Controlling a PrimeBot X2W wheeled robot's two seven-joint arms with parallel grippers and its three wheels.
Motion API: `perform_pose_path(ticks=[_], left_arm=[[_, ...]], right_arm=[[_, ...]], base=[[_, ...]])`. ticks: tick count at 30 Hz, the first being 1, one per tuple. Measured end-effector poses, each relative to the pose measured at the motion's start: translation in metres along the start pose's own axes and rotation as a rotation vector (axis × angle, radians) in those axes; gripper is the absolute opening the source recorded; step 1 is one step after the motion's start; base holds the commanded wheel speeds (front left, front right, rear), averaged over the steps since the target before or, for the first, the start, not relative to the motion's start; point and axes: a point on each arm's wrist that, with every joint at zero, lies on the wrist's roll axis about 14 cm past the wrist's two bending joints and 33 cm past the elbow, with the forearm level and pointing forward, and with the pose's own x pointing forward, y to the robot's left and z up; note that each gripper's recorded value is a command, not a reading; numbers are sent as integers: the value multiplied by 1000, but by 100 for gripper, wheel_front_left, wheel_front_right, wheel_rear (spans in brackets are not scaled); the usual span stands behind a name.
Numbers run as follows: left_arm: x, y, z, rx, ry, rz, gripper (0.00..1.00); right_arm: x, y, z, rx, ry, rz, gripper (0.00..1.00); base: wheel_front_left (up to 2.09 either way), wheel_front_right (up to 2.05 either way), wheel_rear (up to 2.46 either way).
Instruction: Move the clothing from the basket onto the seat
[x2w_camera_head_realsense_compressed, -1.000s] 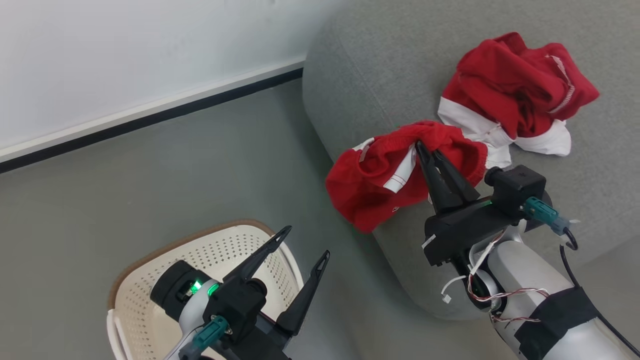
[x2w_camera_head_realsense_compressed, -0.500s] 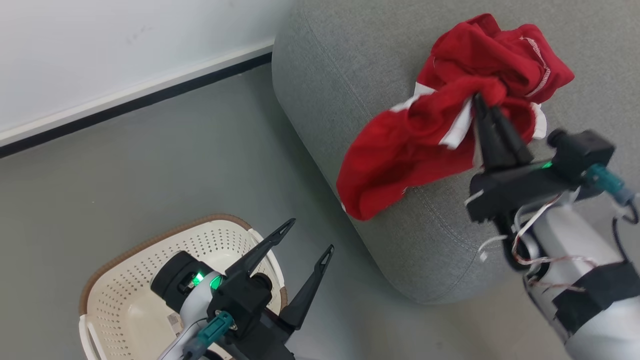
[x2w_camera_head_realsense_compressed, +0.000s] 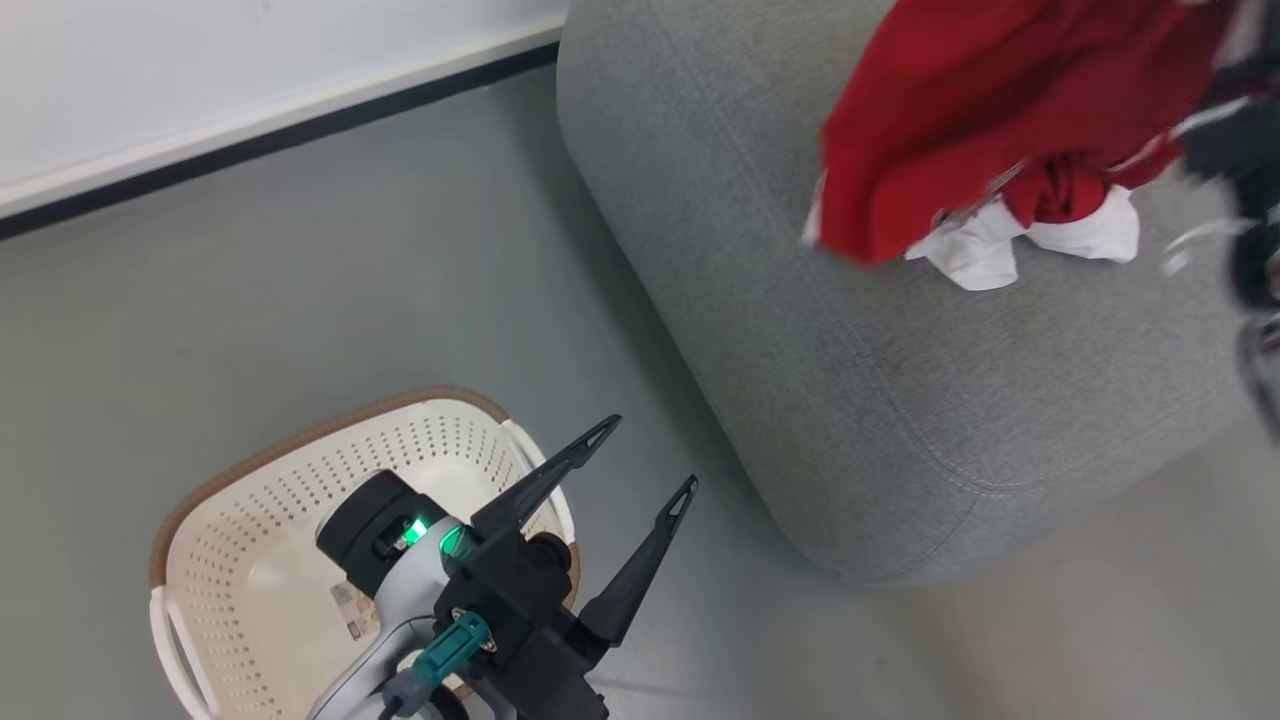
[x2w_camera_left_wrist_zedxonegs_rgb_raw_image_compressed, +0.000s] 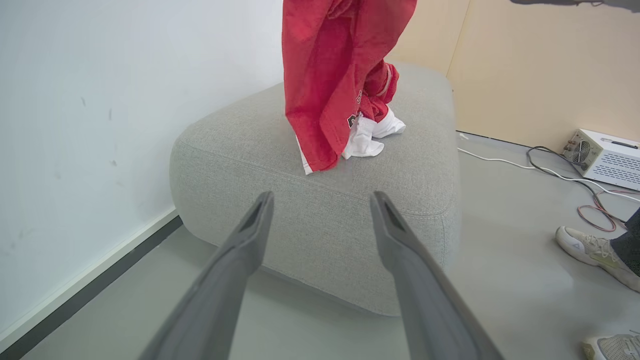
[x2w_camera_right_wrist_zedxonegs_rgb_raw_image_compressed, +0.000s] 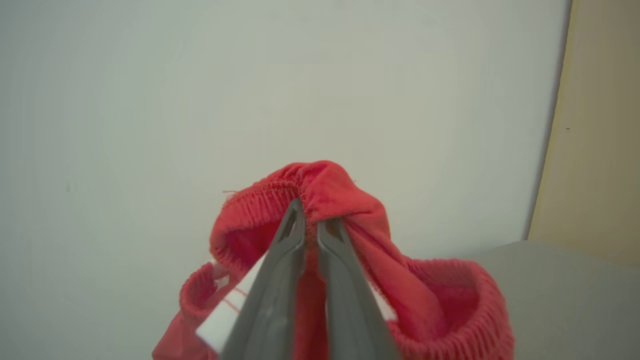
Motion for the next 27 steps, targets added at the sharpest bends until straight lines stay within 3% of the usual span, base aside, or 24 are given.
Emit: perform_pose_path(ticks=[6,13,21,27], left_arm=[[-1,9,-8,-16,9,6,100],[-5,23,-17,-34,19,28,100],[-8,41,-32,-53,37,48,100],[-10,53,-43,-59,54,66,100]], right_arm=[[37,-37,35,-68,-99,-92,0],[58,-64,39,-154,-115,-161,0],[66,-76,-22,-184,21,-210,0],[51,-72,-93,-166,183,-228,0]], base=[[0,0,0],[0,0,0],[0,0,0],[0,0,0]])
